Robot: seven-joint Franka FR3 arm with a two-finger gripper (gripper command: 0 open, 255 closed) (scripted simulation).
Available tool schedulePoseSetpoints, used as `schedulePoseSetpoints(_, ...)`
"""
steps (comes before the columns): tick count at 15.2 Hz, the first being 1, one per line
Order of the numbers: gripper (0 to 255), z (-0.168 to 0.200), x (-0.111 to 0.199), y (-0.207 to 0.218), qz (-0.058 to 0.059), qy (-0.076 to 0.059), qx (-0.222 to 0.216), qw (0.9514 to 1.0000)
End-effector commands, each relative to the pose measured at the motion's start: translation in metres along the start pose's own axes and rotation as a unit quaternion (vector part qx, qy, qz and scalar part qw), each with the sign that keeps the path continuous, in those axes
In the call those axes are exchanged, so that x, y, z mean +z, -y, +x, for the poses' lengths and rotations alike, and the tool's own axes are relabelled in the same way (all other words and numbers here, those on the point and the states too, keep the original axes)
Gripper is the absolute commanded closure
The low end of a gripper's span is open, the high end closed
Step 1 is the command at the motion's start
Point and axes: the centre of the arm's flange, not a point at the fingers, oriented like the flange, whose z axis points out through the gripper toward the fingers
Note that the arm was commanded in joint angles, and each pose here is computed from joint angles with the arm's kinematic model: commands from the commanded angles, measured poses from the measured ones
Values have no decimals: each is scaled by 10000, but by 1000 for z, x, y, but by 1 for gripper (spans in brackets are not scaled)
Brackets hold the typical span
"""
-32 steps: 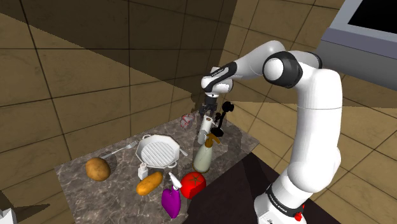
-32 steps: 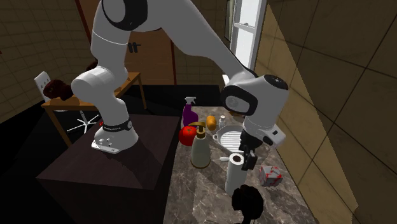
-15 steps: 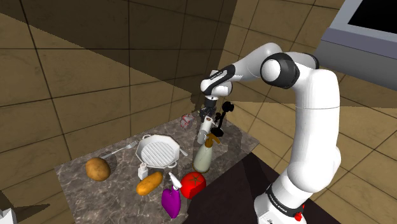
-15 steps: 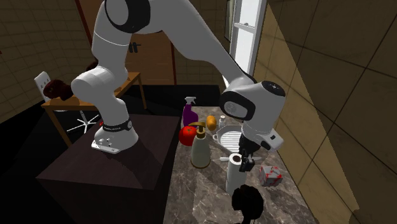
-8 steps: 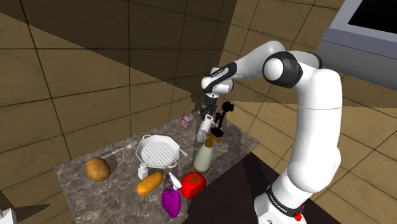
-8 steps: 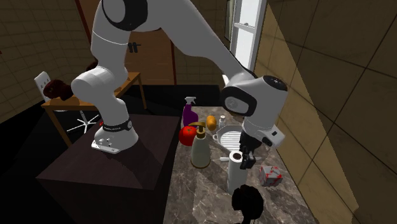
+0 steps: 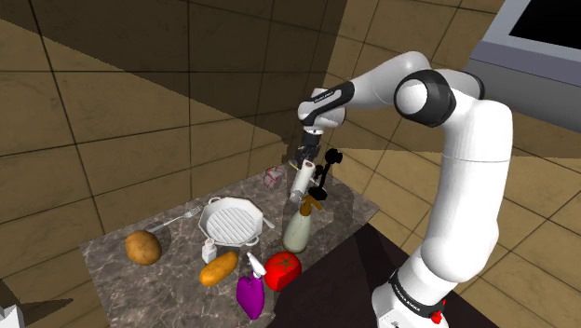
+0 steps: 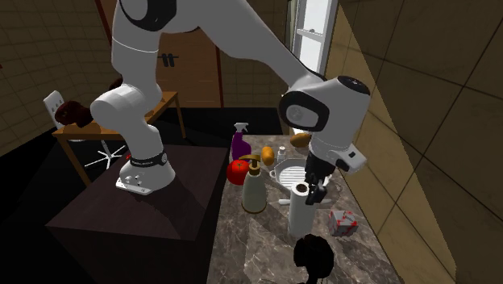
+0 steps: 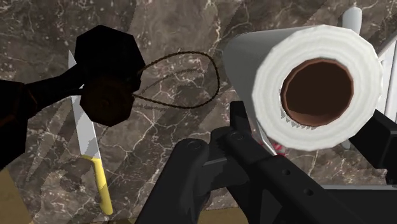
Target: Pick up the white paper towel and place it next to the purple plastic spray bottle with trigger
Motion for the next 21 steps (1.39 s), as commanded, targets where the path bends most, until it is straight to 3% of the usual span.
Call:
schedulePoseSetpoints(1,255,-1,-10,1,1,2,0,10000)
schedulePoseSetpoints(21,255,-11,-115,9,1,2,0,10000)
